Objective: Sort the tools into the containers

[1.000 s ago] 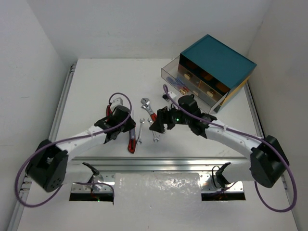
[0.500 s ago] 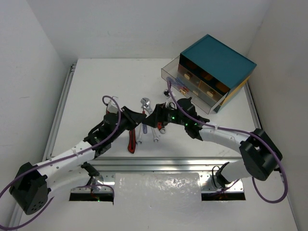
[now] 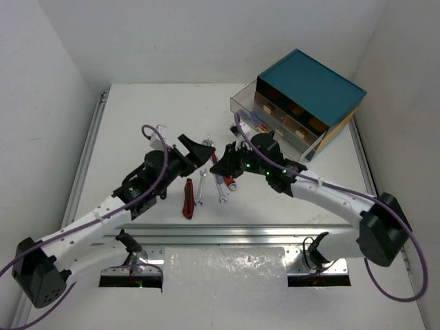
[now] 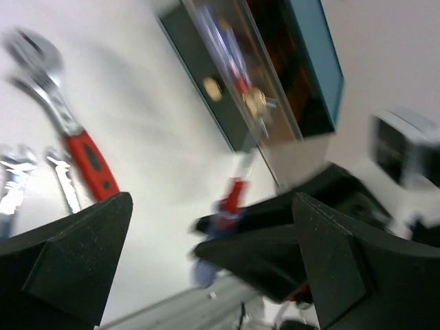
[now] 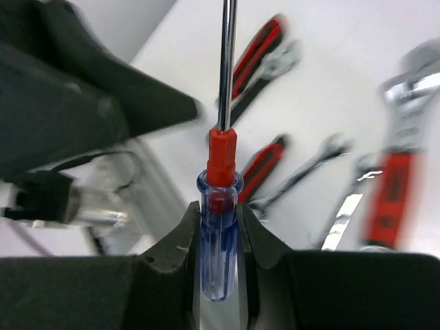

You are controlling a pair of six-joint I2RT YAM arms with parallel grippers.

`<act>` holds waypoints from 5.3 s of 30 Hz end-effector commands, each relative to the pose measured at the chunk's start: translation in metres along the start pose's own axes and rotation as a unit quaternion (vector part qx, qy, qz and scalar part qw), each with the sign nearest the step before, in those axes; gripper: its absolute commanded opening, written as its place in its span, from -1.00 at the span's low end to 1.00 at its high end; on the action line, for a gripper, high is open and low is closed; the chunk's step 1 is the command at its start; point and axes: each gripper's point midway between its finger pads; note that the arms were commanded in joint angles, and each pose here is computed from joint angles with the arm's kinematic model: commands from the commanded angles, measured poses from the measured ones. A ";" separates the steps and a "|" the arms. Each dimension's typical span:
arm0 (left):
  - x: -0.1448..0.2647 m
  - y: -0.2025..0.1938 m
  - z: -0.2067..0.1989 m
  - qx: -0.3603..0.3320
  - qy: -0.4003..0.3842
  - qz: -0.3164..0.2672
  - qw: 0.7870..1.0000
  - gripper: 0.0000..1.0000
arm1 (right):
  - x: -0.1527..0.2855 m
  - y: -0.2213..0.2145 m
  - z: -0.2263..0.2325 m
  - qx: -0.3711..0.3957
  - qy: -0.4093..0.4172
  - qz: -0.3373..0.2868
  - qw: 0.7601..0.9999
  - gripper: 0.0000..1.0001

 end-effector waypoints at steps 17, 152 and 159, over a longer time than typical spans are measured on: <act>0.097 0.058 0.053 -0.264 0.193 -0.018 0.945 1.00 | 0.142 0.183 -0.218 0.334 -0.408 0.196 0.827 -0.09; 0.070 0.131 0.054 -0.129 0.243 -0.125 0.953 0.99 | -0.032 -0.084 -0.069 0.084 -0.255 0.240 0.933 0.34; 0.120 0.120 0.052 -0.215 0.180 -0.127 0.952 1.00 | -0.066 -0.104 -0.086 0.103 -0.267 0.277 0.917 -0.09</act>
Point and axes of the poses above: each gripper's point midway between its finger pads, its own x axis back along the fingers, its own z axis along the line the jaws close on, y = z × x, and after that the axes turned 7 degrees about x, right-handed
